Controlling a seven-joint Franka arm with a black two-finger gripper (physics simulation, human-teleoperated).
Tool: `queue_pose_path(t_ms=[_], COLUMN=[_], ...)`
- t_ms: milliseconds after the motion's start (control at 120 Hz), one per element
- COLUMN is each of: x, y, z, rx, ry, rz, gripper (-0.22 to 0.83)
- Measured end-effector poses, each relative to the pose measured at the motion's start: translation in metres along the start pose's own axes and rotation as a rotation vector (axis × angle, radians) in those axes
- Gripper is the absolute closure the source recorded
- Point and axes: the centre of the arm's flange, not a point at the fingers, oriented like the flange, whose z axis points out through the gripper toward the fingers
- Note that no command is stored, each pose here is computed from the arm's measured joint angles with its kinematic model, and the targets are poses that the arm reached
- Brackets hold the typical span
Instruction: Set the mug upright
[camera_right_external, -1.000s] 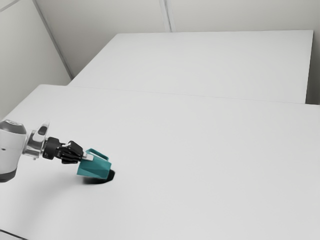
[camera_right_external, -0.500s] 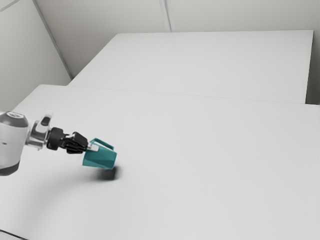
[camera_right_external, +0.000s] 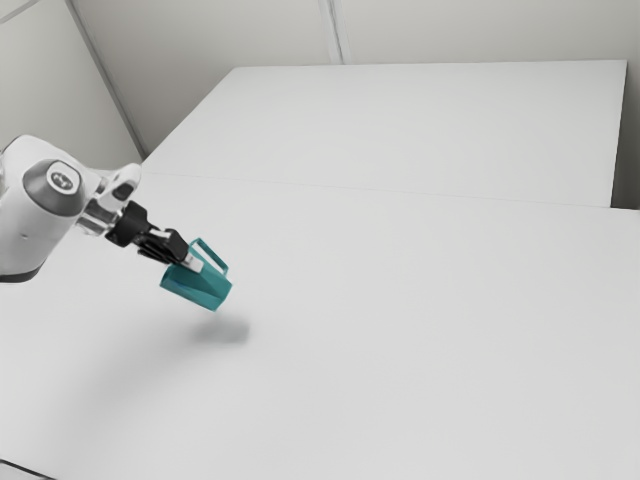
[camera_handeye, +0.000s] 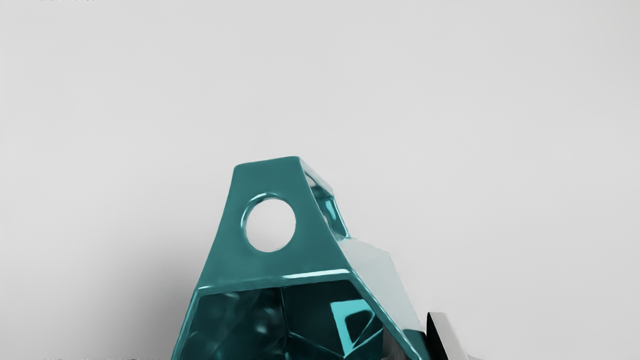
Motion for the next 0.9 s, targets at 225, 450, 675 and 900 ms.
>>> queue_pose_path(t_ms=[225,450,675,900], x=[0.023,0.044,0.059,0.059], y=[0.027,0.033,0.048,0.045], z=[0.007,0.028,0.049,0.071], rx=[0.196,0.377,0.504,0.559], ry=[-0.119,-0.178,-0.204,-0.22], rz=[0.087,0.131,0.154,0.083], gripper=[0.78,0.78,0.78,0.78])
